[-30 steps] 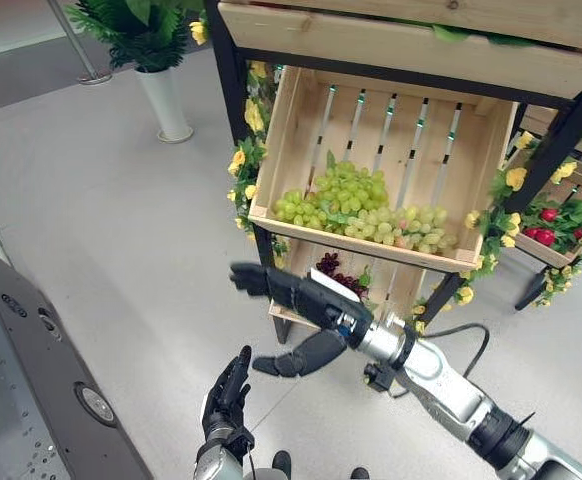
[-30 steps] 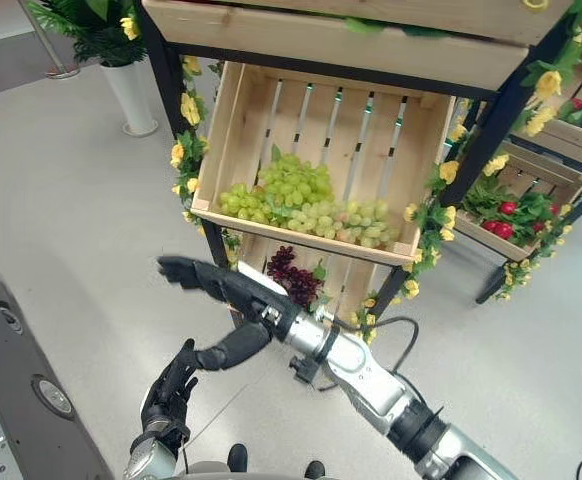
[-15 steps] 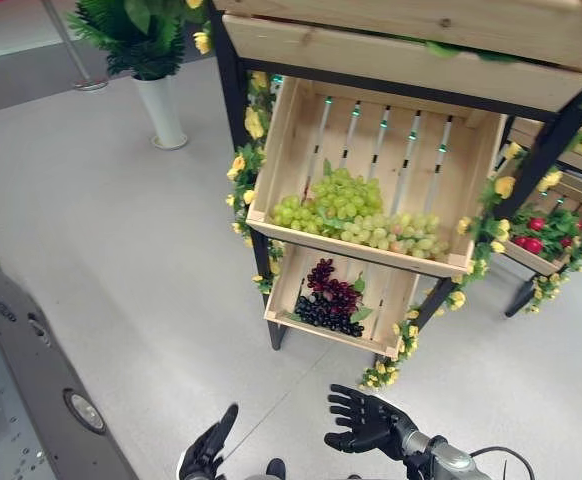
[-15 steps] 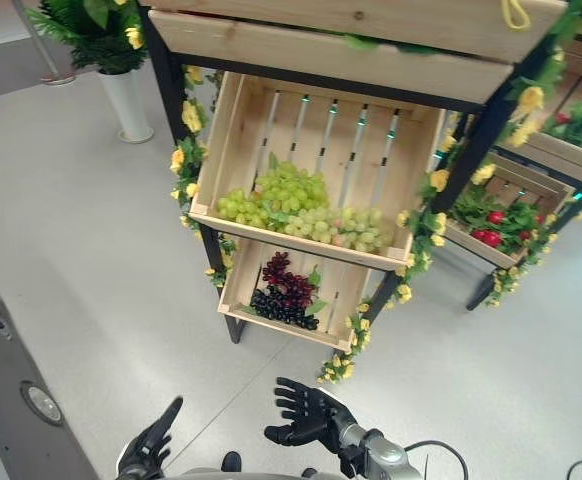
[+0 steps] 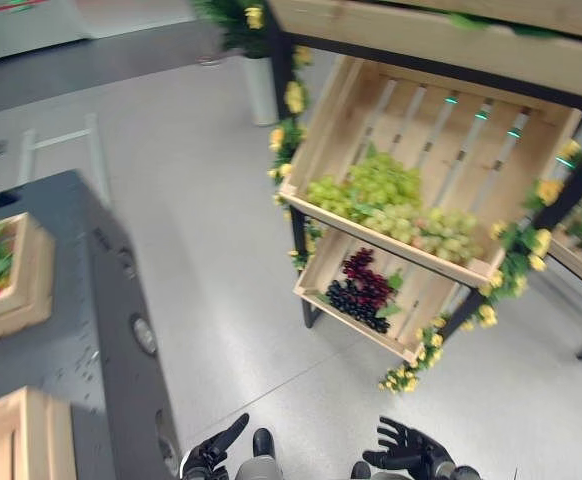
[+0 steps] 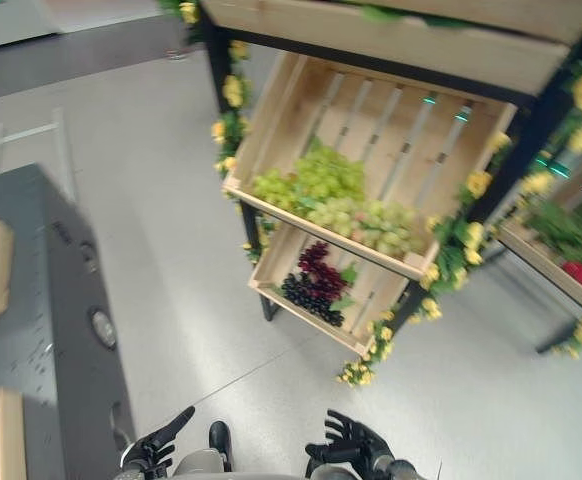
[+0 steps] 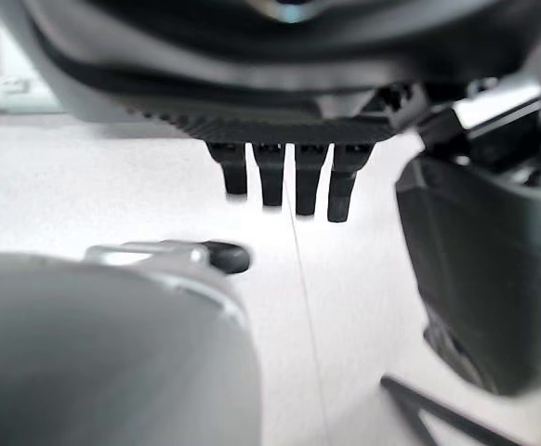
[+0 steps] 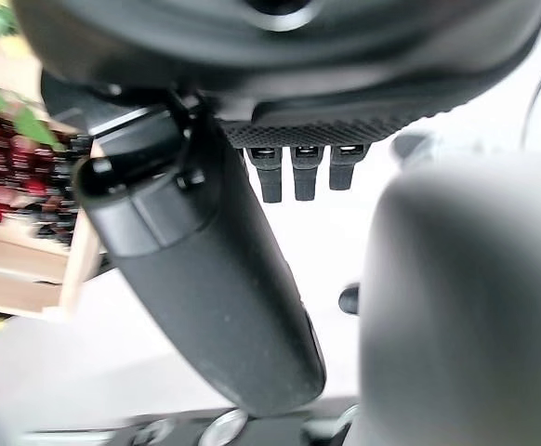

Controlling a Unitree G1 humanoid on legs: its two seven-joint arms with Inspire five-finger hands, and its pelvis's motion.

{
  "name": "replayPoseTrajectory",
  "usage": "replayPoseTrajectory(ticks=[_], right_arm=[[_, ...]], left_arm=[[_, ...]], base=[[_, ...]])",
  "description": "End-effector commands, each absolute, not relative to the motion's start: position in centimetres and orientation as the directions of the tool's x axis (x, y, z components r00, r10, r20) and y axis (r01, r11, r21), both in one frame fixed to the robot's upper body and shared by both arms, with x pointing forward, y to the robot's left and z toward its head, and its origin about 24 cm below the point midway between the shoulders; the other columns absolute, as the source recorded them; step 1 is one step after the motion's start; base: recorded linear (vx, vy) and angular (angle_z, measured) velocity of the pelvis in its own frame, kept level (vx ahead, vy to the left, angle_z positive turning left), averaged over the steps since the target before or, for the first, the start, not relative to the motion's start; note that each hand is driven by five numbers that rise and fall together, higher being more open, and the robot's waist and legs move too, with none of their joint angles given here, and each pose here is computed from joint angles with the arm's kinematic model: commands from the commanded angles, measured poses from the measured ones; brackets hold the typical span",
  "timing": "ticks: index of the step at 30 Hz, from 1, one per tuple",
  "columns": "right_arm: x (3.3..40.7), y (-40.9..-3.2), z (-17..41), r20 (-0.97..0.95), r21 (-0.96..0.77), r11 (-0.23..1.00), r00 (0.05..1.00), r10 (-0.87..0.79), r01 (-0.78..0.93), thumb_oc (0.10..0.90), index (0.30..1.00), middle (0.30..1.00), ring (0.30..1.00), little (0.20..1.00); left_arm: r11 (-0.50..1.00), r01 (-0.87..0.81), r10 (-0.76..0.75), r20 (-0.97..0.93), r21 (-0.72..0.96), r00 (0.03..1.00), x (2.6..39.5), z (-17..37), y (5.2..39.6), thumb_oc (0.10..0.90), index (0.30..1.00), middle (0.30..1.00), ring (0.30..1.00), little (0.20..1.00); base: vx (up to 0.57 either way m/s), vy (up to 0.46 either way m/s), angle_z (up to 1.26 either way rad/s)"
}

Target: Pick up the fruits from the basket on one side to the basket on the other side

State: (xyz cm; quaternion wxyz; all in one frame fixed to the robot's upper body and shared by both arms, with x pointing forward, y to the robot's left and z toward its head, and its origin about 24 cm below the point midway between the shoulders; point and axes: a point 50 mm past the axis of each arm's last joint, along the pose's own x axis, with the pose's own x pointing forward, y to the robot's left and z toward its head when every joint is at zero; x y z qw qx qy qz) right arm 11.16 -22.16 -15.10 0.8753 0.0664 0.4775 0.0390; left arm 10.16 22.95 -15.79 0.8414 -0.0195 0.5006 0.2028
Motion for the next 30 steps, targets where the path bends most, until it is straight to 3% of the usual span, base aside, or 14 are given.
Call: replayPoseTrajectory(ticks=[1,7,12,18,27,30], right_arm=[[14.7,-22.9,-13.9,-0.788,0.072,0.996,0.615,0.022,0.058,0.8,0.9,0.9,0.9,0.9],[14.3,-22.3,-14.2,-0.781,0.083,0.978,0.622,-0.055,0.19,0.8,0.9,0.9,0.9,0.9],[14.2,-21.5,-14.4,-0.777,0.084,0.987,0.629,-0.019,0.134,0.8,0.9,0.9,0.9,0.9],[13.9,-21.1,-14.4,-0.767,0.071,0.987,0.64,-0.038,0.143,0.8,0.9,0.9,0.9,0.9],[11.6,-20.3,-15.8,-0.861,-0.019,0.999,0.509,0.006,-0.043,0.8,0.9,0.9,0.9,0.9],[13.0,-19.9,-15.3,-0.842,-0.015,0.994,0.537,0.048,-0.113,0.8,0.9,0.9,0.9,0.9]], left_arm=[[0.959,-0.251,0.252,-0.798,0.131,0.547,12.8,-15.2,20.6,0.8,0.9,0.9,0.9,0.9],[0.982,-0.101,0.189,-0.839,0.159,0.51,12.8,-15.5,20.4,0.8,0.9,0.9,0.9,0.9],[0.985,-0.116,0.172,-0.842,0.131,0.511,13.2,-15.4,20.2,0.8,0.9,0.9,0.9,0.9],[0.976,0.112,0.132,-0.92,0.185,0.37,9.6,-16.6,20.3,0.8,0.9,0.9,0.9,0.9],[0.989,-0.053,0.15,-0.876,0.141,0.459,12.0,-15.8,21.3,0.8,0.9,0.9,0.9,0.9],[0.984,-0.094,0.177,-0.87,0.151,0.46,12.0,-15.7,21.5,0.8,0.9,0.9,0.9,0.9]], base=[[-0.14,0.015,0.44],[-0.17,0.1,0.27],[-0.21,0.024,0.27],[-0.15,-0.022,-0.01],[-0.16,-0.058,-0.14],[-0.04,-0.165,-0.07]])
